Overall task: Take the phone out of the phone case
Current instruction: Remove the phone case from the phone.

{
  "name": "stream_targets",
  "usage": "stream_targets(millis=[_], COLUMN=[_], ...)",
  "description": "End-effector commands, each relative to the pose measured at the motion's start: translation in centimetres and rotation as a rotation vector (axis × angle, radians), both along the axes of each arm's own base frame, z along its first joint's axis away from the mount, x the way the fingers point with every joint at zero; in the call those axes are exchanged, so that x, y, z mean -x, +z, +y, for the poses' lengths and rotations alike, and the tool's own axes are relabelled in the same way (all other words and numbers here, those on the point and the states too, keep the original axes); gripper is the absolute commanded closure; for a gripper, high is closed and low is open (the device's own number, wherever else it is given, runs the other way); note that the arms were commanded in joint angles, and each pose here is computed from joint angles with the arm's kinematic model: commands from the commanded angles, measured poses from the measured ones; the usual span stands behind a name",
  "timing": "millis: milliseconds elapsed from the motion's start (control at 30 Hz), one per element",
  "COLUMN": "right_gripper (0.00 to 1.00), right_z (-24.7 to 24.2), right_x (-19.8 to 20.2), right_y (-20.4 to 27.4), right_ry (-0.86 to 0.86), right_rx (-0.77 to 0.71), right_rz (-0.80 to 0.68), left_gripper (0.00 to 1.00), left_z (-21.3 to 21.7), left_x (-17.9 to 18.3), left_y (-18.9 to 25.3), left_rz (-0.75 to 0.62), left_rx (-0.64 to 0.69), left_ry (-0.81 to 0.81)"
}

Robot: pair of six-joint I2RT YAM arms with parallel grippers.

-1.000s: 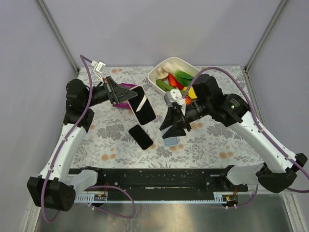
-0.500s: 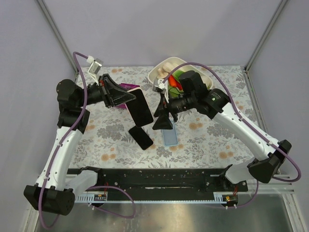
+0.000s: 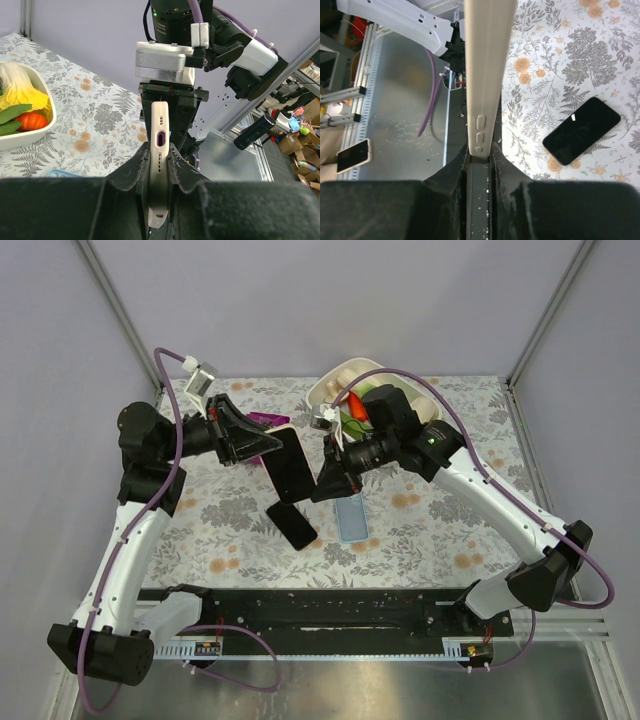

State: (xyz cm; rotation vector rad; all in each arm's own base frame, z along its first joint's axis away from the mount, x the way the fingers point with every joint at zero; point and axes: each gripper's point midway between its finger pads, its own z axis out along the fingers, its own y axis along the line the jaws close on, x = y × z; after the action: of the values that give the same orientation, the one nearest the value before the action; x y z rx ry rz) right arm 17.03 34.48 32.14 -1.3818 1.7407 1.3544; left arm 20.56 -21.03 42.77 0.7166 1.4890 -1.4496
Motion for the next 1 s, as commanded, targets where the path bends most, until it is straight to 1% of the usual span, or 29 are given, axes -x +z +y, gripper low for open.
stream_targets(millis=[0,33,67,267,533,733,867,967], right_gripper=[0.93,0.99,1.00,1.00,1.00,1.00,1.00,1.00], right_z=[0.1,0.0,-0.1,-1.7,-3.4,-4.1,-4.2,-4.2], right_x=[0.6,0.9,1.2,3.4,6.4,8.9,10.0,11.0], right_y=[2.0,2.0,2.2,3.3,5.2,6.3,6.2,6.3], right_ry=[0.059,0.074,0.090,0.199,0.328,0.412,0.452,0.486], right_rx=[-0.077,-0.085,-0.096,-0.148,-0.185,-0.182,-0.183,-0.185], right_rz=[-0.042,-0.045,-0.054,-0.172,-0.321,-0.376,-0.375,-0.370], left_gripper=[1.00,1.00,1.00,1.00,1.00,1.00,1.00,1.00], left_z=[0.1,0.1,0.2,0.5,1.0,1.7,2.1,2.2], left_x=[1.3,1.2,1.0,-1.0,-3.7,-5.5,-6.1,-6.6], left_y=[3.1,3.2,3.3,3.5,1.2,-0.9,-1.4,-2.1], left_rz=[-0.118,-0.112,-0.104,-0.029,0.122,0.210,0.226,0.264], left_rx=[0.025,0.030,0.037,0.081,0.096,0.068,0.056,0.038], left_ry=[0.000,0.004,0.014,0.092,0.205,0.294,0.338,0.368])
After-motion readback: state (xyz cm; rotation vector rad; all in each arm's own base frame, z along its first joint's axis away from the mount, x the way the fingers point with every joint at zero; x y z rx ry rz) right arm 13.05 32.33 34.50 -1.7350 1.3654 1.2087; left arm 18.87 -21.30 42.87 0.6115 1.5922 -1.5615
